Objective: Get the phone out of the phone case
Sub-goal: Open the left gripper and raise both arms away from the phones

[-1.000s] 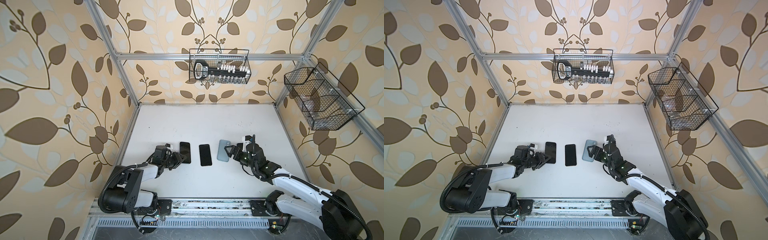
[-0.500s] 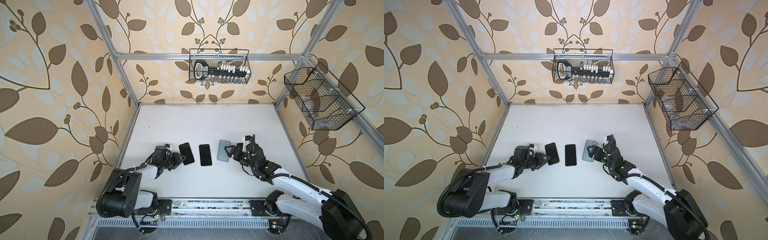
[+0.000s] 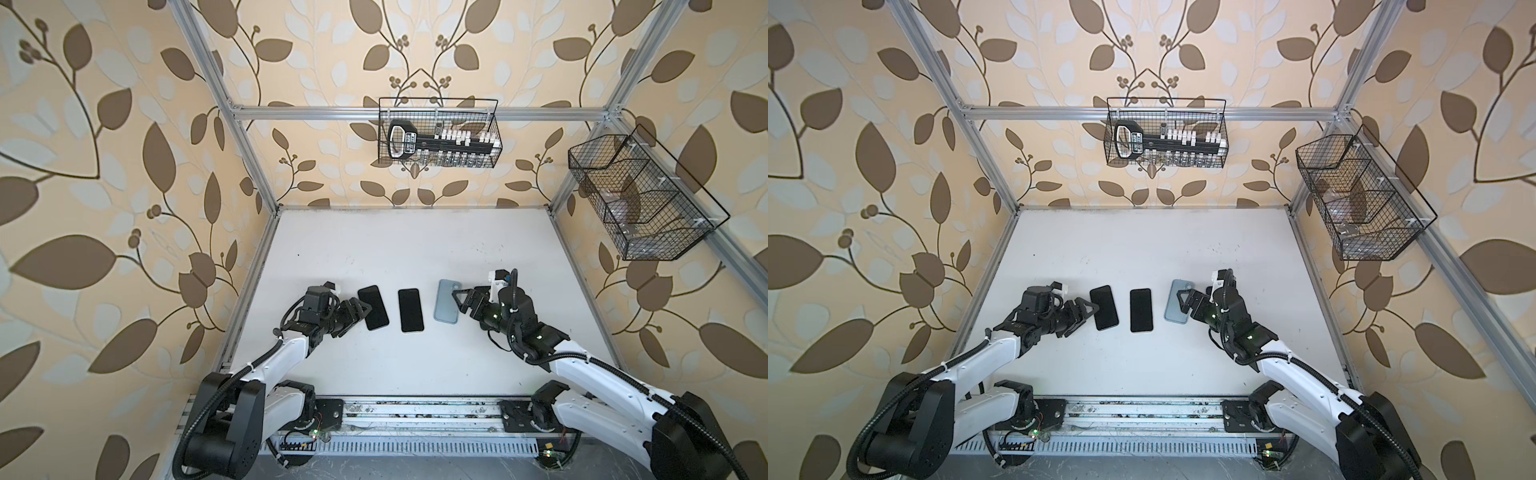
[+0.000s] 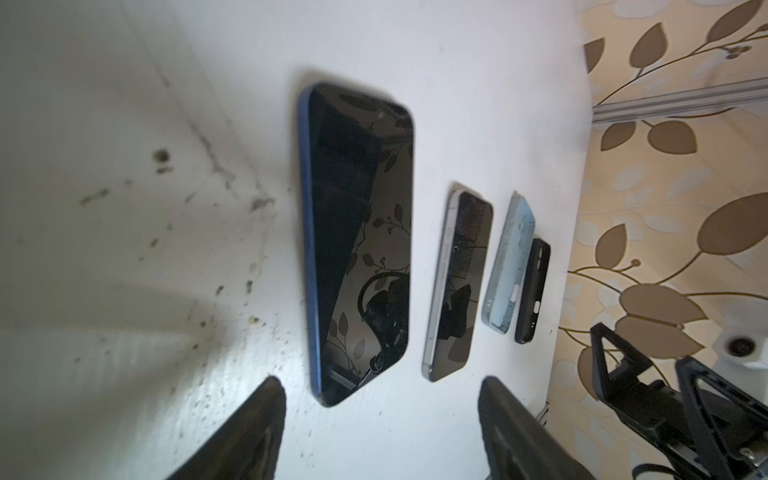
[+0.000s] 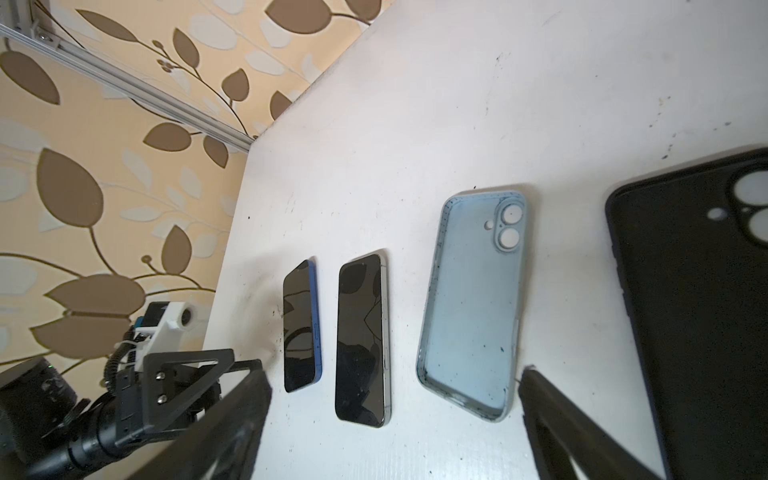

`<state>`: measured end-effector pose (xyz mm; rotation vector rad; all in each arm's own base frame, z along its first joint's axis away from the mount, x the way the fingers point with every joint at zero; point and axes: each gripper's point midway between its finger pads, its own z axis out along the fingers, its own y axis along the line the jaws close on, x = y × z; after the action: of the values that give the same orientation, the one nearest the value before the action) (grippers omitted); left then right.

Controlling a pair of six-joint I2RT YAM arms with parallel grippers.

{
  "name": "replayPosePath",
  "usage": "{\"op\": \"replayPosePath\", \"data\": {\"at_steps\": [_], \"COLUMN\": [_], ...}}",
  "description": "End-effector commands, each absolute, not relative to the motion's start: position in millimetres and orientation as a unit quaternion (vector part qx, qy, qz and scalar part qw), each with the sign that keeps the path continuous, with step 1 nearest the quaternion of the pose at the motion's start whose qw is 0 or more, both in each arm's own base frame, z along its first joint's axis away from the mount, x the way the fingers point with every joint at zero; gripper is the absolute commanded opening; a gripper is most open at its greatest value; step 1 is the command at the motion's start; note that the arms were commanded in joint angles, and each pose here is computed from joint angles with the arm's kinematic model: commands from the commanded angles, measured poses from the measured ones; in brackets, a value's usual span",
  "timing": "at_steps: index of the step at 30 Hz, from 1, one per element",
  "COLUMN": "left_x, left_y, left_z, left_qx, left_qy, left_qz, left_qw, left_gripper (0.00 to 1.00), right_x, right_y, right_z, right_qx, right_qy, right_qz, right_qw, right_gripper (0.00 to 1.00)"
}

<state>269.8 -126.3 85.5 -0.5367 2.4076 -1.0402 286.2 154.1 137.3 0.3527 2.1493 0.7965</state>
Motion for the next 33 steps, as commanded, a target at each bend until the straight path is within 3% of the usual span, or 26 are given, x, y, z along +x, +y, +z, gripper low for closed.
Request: {"op": "replayPosePath", "data": {"at_steps": [1,2,7,17,20,27,33], "left_x": [276.3,279.8,296.7,346.6,353.5,363.8,361.7], "left_y": [-122.8,-121.6,-104.9,-16.4,10.1,43.7,60.1], "left_z": [115.8,125.8,169.7,248.2,252.2,253.5,203.9], "left_qx": [-0.175,-0.172,-0.152,-0.176,-0.184,-0.172,-0.157], "left_qy": [0.879,0.878,0.890,0.883,0.872,0.817,0.830], "left_qz": [-0.359,-0.355,-0.299,-0.138,-0.097,-0.156,-0.093], "left_qw": [0.260,0.270,0.308,0.413,0.444,0.527,0.526], "left_gripper": [0.94,0.99,0.99,0.99,0.99,0.99,0.99], "right_x": [287.7,289.5,297.1,311.8,314.2,319.6,325.2], "right_y": [142.4,137.7,116.7,99.2,94.9,77.8,63.0], "right_z": [146.3,151.1,174.6,209.0,224.6,233.5,232.3], "right_qx": [0.128,0.128,0.119,0.078,0.058,0.064,0.054], "right_qy": [0.849,0.847,0.840,0.842,0.836,0.840,0.840], "right_qz": [0.308,0.307,0.297,0.255,0.239,0.186,0.135], "right_qw": [0.409,0.415,0.439,0.469,0.490,0.505,0.523], "right_gripper": [0.94,0.94,0.95,0.97,1.00,1.00,1.00]}}
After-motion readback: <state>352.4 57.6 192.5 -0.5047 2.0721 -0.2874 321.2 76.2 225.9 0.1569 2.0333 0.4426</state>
